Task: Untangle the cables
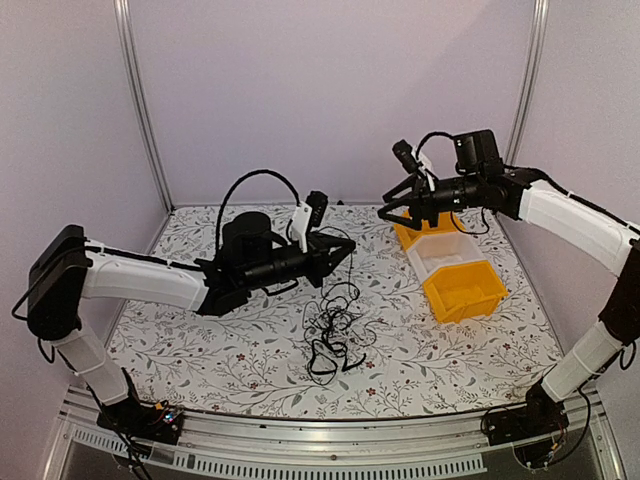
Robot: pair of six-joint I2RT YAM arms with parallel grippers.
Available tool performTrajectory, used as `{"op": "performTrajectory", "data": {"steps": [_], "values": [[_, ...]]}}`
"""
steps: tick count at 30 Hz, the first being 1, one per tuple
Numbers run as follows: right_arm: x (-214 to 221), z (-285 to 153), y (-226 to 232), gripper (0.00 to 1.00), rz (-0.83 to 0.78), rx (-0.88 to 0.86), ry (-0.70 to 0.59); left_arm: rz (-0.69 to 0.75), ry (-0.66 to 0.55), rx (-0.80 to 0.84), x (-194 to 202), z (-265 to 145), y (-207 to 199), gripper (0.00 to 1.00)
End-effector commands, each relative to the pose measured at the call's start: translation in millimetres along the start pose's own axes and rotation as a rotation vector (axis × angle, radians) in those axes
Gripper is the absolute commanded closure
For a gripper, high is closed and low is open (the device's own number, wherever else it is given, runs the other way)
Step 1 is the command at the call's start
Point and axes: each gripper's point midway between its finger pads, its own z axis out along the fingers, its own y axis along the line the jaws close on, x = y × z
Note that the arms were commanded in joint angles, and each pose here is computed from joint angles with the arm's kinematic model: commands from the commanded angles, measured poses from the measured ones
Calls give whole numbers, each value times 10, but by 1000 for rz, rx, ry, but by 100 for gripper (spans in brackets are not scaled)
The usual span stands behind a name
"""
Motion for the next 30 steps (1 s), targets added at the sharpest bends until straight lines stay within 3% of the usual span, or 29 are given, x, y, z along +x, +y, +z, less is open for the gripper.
{"op": "performTrajectory", "data": {"steps": [1,7,17,25,28,30], "values": [[663,233,-26,40,99,9,48,-94,-161,-108,-469,-226,170,100],[1186,491,225,43,207,-130,97,-135,-178,-132,-469,-333,200,100],[1169,929,737,35,185,-354,133,-157,-209,-159,-480,-395,250,100],[1418,1221,572,88,289,-301,192,-152,-229,-170,-539,-499,241,100],[1545,1267,541,98,316,-283,212,-149,-240,-173,-590,-556,229,100],[1635,1301,485,100,329,-249,233,-144,-252,-173,-653,-600,211,100]]}}
